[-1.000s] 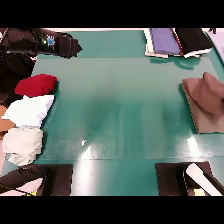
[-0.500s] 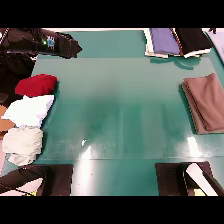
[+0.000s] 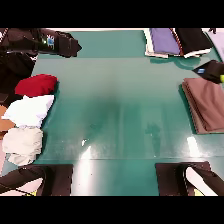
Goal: Fold the shirts.
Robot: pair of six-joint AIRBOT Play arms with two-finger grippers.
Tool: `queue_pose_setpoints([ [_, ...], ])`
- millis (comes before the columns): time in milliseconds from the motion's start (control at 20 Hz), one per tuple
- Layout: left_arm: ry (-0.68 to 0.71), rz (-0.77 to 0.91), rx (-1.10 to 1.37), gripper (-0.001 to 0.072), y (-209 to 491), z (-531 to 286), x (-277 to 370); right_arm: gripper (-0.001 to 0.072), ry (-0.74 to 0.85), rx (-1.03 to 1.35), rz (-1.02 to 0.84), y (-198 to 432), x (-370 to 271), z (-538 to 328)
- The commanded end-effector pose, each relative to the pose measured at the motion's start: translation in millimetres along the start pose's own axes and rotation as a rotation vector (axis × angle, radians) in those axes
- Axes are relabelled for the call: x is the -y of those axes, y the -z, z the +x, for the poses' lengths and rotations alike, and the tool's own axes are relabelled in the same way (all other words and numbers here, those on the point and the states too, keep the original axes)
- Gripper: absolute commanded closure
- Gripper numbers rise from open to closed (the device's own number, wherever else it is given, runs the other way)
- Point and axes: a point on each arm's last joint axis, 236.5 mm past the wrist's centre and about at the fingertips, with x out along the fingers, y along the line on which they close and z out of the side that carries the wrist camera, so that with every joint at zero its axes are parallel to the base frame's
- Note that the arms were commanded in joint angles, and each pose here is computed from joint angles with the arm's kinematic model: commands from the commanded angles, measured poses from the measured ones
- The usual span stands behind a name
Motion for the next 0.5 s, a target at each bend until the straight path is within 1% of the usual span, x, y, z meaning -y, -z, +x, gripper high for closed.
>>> queue_pose_setpoints([
  [0, -0.002, 0.0, 0.011, 0.0682, -2.7, 0.0, -0.5, 0.0696, -0.116, -0.091, -0.085, 22.0, -51.5, 29.7],
  [200, -0.005, 0.0, 0.054, 0.0682, -12.9, -0.4, -1.3, 0.0692, -0.147, -0.143, -0.113, 34.7, -64.6, 44.0],
  [450, -0.01, -0.001, 0.108, 0.0682, -25.4, -1.4, -2.4, 0.0692, -0.147, -0.143, -0.113, 34.6, -64.6, 43.5],
])
